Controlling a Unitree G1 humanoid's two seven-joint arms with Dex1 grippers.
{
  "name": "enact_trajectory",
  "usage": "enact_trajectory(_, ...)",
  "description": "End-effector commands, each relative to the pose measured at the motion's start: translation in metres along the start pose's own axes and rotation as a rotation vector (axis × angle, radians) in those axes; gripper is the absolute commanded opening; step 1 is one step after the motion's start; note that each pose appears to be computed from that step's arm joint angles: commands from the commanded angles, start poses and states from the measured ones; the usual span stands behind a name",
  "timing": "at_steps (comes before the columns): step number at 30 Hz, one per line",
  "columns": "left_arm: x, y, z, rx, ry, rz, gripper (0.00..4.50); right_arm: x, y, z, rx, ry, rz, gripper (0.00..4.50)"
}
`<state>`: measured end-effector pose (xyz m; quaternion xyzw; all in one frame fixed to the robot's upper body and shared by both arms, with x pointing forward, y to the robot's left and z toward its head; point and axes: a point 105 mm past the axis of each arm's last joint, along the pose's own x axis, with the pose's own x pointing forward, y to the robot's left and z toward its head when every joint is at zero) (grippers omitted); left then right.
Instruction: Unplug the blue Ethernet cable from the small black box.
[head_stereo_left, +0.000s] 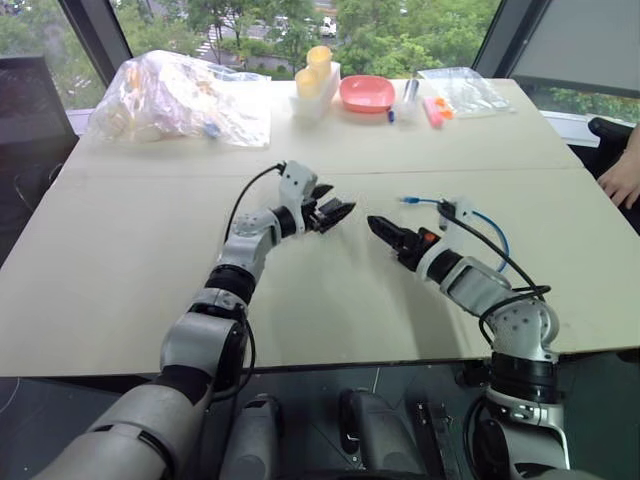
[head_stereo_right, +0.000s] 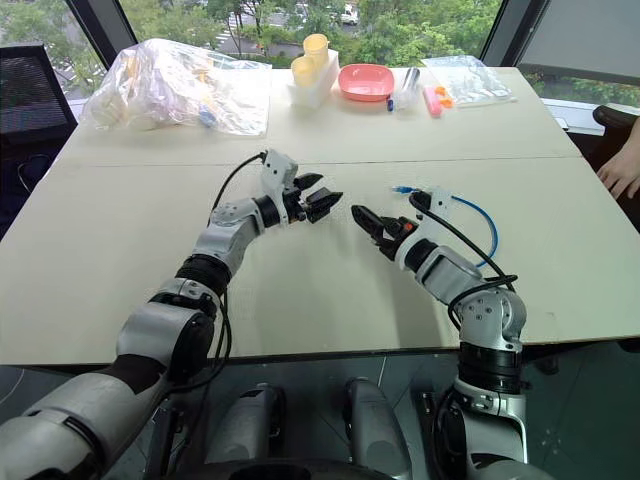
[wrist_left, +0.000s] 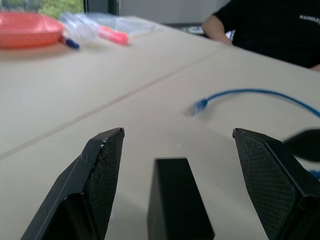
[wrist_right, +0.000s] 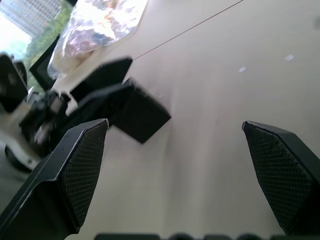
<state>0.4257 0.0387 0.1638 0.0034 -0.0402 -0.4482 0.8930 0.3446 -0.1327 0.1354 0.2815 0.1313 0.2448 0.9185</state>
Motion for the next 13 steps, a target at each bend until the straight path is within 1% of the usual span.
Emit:
enact_trajectory(1,-0.016,0.003,0.049,0.066,-0.114,-0.020,3.78,-0.010,0.011,0.020,-0.105,-0.068,0.059,4.50)
enact_trajectory(4,-0.035,-0.006,0.062,0.027,-0.118,-0.060,3.78,-0.017,0.013,0.024,-0.155,-0.086,0.092,4.50)
enact_trajectory(5,-0.053,-0.010,0.069,-0.024,-0.125,-0.081,3.78,-0.022,0.016,0.024,-0.195,-0.078,0.123,4.50)
enact_trajectory(6,-0.070,-0.016,0.072,-0.055,-0.105,-0.090,3.78,-0.027,0.019,0.021,-0.239,-0.055,0.149,4.50)
enact_trajectory(8,-0.097,-0.026,0.067,-0.076,-0.034,-0.089,3.78,-0.036,0.019,0.014,-0.333,-0.004,0.166,4.50)
enact_trajectory(9,-0.106,-0.029,0.062,-0.082,-0.001,-0.076,3.78,-0.041,0.021,0.010,-0.348,0.016,0.186,4.50)
enact_trajectory(11,-0.126,-0.028,0.051,-0.130,0.038,-0.013,3.78,-0.049,0.022,0.005,-0.382,0.036,0.214,4.50)
enact_trajectory(13,-0.140,-0.025,0.036,-0.142,0.089,0.054,3.78,-0.053,0.017,-0.002,-0.444,0.054,0.189,4.50)
